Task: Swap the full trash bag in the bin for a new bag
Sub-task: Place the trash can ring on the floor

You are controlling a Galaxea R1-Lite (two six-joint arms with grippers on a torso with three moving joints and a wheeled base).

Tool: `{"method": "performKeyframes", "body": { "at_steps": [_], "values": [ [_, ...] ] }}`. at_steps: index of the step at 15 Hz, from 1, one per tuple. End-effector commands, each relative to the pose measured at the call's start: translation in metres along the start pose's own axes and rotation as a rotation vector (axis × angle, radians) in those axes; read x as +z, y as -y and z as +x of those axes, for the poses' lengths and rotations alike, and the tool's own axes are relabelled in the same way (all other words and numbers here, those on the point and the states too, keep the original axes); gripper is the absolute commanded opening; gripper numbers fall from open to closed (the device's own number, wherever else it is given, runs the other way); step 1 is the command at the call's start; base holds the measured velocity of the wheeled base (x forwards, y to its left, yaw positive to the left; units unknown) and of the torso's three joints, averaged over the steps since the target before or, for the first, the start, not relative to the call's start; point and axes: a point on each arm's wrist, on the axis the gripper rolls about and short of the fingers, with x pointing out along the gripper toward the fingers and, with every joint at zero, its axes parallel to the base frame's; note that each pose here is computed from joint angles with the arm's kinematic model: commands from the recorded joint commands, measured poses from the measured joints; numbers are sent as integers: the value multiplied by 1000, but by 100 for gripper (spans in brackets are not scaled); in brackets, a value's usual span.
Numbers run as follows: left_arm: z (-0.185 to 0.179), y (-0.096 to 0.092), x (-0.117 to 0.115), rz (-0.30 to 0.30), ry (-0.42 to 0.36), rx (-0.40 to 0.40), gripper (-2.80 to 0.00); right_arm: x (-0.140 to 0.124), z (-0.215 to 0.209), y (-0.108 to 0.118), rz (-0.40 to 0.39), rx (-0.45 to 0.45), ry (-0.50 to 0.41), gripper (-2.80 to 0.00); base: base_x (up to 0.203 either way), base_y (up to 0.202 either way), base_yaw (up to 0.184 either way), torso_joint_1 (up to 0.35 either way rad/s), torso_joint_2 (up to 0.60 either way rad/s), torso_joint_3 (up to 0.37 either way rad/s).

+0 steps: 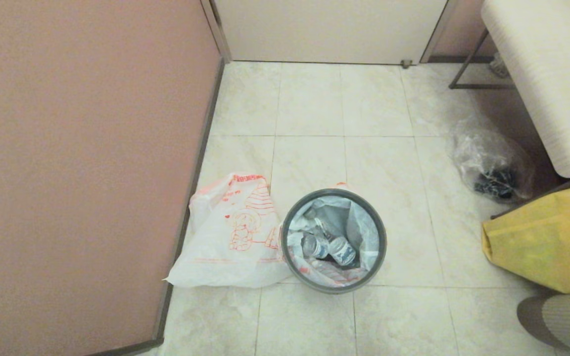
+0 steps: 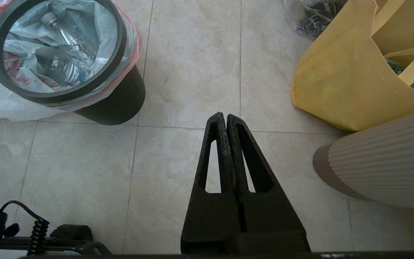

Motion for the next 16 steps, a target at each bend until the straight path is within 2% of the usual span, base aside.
{"method": "performKeyframes", "body": {
  "at_steps": [1, 16],
  "values": [
    [0, 0, 0, 0, 1, 1, -280, 0, 0, 0, 0, 0, 0, -280, 0, 0, 0, 0, 0, 0],
    [0, 0, 0, 0, 0, 1, -280, 0, 0, 0, 20, -1, 0, -280, 0, 0, 0, 0, 0, 0]
  ]
}}
